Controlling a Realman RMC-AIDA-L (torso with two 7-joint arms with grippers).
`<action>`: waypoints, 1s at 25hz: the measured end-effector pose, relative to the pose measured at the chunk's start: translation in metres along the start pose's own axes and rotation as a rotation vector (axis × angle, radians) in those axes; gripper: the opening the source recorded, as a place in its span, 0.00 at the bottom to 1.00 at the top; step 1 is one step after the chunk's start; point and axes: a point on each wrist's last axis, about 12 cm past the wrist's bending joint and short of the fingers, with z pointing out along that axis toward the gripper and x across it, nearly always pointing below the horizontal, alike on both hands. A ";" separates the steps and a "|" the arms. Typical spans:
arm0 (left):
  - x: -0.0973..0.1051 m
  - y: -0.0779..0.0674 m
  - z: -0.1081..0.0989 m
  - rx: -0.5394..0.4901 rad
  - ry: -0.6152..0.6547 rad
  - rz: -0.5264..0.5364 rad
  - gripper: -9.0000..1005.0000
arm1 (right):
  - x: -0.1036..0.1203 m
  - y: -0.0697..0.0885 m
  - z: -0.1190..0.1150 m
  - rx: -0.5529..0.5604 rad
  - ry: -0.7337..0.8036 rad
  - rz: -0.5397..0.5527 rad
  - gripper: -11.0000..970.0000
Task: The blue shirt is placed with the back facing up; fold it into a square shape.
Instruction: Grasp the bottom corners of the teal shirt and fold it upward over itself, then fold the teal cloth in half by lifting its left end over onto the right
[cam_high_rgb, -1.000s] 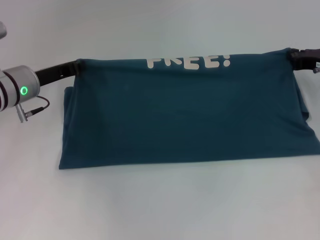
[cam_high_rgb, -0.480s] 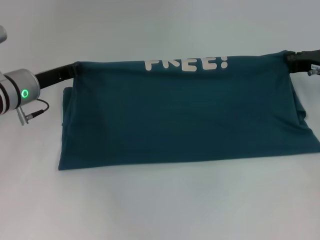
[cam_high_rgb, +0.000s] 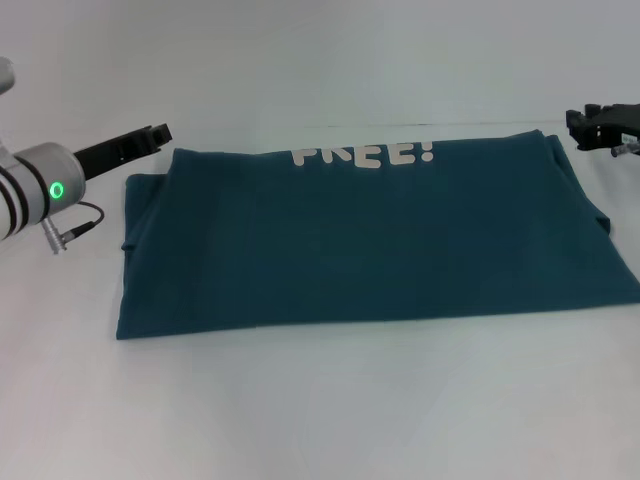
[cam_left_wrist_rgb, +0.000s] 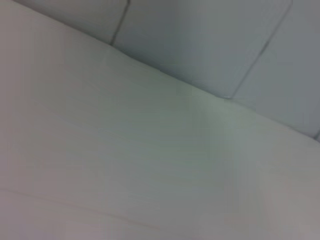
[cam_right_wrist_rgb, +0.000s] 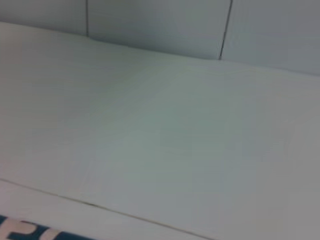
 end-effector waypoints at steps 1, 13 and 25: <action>0.001 0.002 -0.001 -0.007 -0.007 -0.010 0.17 | -0.001 -0.001 0.000 0.010 -0.004 -0.001 0.13; 0.008 0.019 -0.013 -0.042 -0.020 -0.052 0.60 | -0.004 -0.010 -0.008 -0.051 -0.027 0.089 0.50; 0.016 0.023 -0.048 0.162 -0.012 -0.028 0.88 | 0.006 -0.014 -0.050 -0.364 -0.027 0.297 0.82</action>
